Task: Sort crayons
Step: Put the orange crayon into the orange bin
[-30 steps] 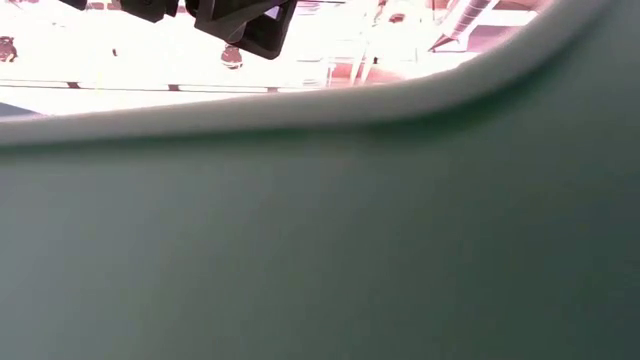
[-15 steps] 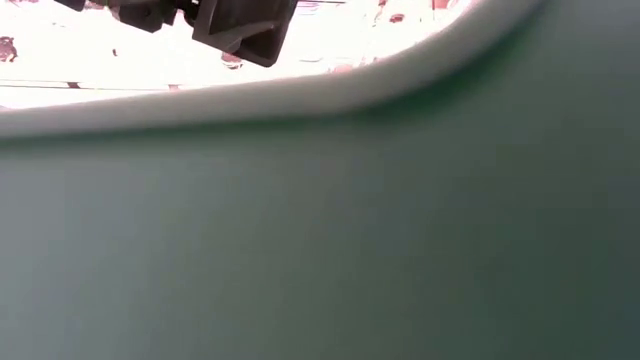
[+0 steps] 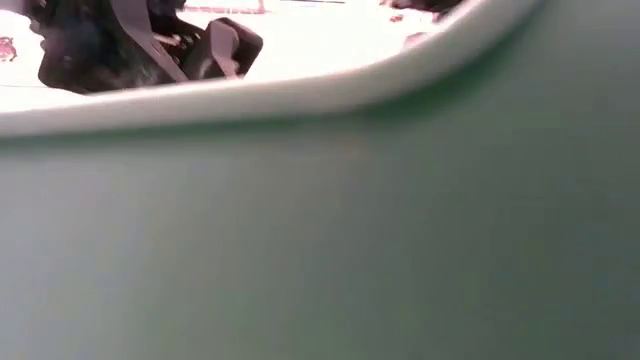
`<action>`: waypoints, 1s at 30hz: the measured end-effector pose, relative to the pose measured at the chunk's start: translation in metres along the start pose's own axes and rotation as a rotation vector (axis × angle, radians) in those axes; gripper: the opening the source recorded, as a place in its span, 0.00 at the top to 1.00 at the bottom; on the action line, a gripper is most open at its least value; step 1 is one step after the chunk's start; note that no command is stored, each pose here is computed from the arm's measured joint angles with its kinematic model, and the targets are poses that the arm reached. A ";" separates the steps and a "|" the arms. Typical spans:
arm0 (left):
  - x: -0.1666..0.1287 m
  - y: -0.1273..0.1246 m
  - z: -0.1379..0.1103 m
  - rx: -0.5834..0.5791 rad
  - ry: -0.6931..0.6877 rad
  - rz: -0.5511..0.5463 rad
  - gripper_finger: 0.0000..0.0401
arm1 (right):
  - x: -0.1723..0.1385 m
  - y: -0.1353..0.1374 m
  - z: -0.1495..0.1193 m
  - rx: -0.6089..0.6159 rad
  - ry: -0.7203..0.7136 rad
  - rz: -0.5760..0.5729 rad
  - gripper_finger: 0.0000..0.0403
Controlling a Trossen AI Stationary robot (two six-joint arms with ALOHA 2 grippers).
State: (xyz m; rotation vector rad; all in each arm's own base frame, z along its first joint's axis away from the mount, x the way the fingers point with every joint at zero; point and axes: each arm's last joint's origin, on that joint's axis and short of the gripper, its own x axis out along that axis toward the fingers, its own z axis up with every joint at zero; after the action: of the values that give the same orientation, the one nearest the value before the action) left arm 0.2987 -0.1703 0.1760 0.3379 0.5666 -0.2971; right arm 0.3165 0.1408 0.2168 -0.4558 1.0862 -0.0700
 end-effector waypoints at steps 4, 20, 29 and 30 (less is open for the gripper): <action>-0.014 -0.008 0.006 0.041 -0.002 0.059 0.65 | 0.020 -0.044 0.013 0.031 -0.074 -0.035 1.00; -0.046 -0.018 0.007 0.094 0.078 0.079 0.65 | 0.052 -0.140 0.019 0.175 -0.294 0.153 0.99; -0.046 -0.018 0.007 0.094 0.077 0.079 0.65 | 0.050 -0.139 0.024 0.178 -0.338 0.132 0.77; -0.046 -0.018 0.007 0.094 0.077 0.077 0.65 | 0.050 -0.139 0.024 0.177 -0.332 0.123 0.75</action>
State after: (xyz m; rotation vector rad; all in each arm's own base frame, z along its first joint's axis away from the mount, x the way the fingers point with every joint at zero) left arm 0.2587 -0.1813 0.2037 0.4624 0.6148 -0.2372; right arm 0.3834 0.0093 0.2384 -0.2298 0.7710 0.0180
